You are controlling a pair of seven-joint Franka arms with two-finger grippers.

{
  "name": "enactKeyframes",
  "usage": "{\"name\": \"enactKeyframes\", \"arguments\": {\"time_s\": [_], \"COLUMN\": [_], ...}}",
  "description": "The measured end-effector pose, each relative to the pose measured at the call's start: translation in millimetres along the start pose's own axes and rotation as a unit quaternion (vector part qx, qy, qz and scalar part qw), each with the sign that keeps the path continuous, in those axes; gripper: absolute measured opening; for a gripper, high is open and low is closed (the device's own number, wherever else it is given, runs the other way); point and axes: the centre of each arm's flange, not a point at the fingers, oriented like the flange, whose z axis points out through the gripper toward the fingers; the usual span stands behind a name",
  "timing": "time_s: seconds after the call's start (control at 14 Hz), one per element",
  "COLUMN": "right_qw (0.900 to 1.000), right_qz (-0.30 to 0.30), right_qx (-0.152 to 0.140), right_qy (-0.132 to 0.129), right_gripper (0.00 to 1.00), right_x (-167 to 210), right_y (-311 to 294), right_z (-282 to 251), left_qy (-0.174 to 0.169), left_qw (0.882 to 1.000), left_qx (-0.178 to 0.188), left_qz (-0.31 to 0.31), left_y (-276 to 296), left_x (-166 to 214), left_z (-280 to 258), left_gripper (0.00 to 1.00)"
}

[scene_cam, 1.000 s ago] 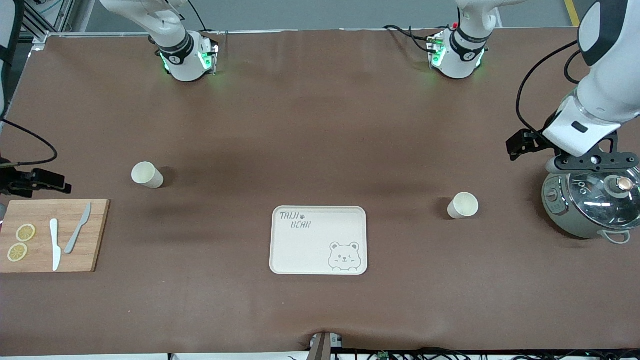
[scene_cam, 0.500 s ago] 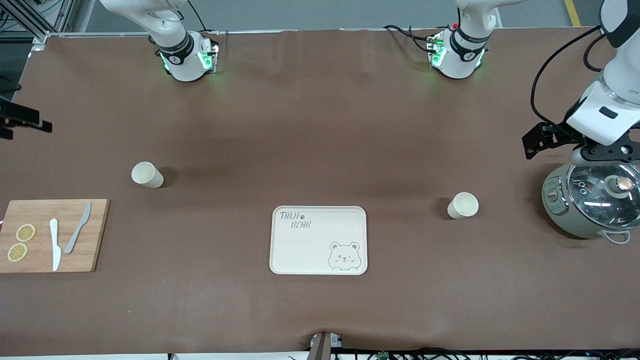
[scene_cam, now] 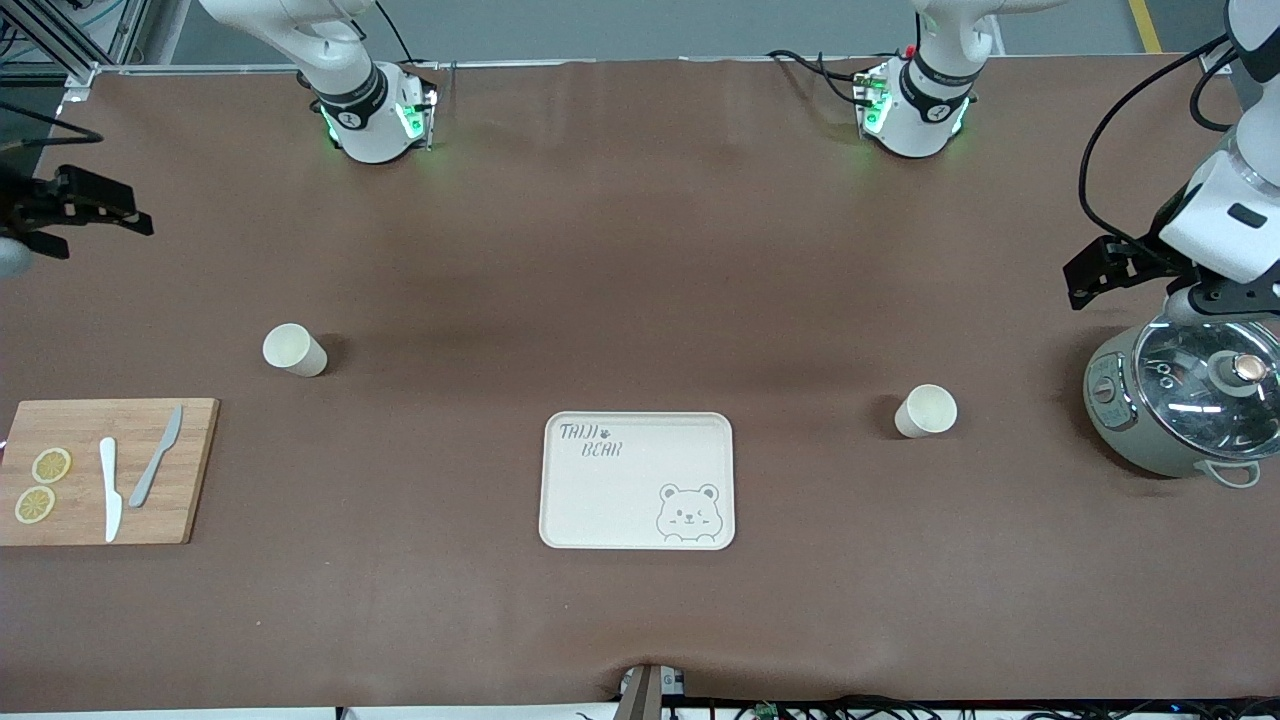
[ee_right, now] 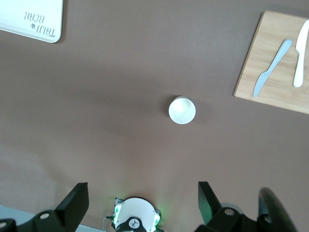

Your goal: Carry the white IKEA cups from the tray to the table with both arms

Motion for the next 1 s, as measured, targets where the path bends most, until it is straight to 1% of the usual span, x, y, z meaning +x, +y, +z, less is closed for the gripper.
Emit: {"name": "enactKeyframes", "arguments": {"time_s": [0.14,0.21,0.36,0.5,0.79,1.0], "right_qw": [1.000,1.000,1.000,0.999,0.995,0.992], "right_qz": [-0.005,-0.009,-0.005,0.007,0.095,0.118], "right_qx": [-0.002,-0.004,-0.005,-0.005,-0.003,-0.003], "right_qy": [0.018,0.022,0.028,0.032,0.033,0.033], "right_gripper": [1.00,1.00,1.00,1.00,1.00,1.00], "right_x": [-13.1,-19.4,-29.5,-33.2,-31.0,-29.8], "right_y": [-5.1,-10.1,-10.6,-1.7,-7.9,-12.3], "right_z": [0.8,3.0,4.9,5.3,5.6,5.9], "left_qy": [0.002,0.003,0.003,0.004,0.001,0.001], "left_qw": [1.000,1.000,0.999,0.999,0.999,0.999], "left_qx": [-0.001,-0.004,-0.017,-0.021,-0.022,-0.023], "left_qz": [0.016,0.023,0.028,0.027,0.030,0.036], "left_y": [-0.1,-3.4,-12.8,-17.1,-13.4,-6.5], "left_x": [-4.6,-6.9,-9.6,-10.6,-11.0,-11.7], "left_z": [-7.0,-10.5,-14.6,-16.2,-13.9,-14.1], "left_gripper": [1.00,1.00,1.00,1.00,1.00,1.00]}}
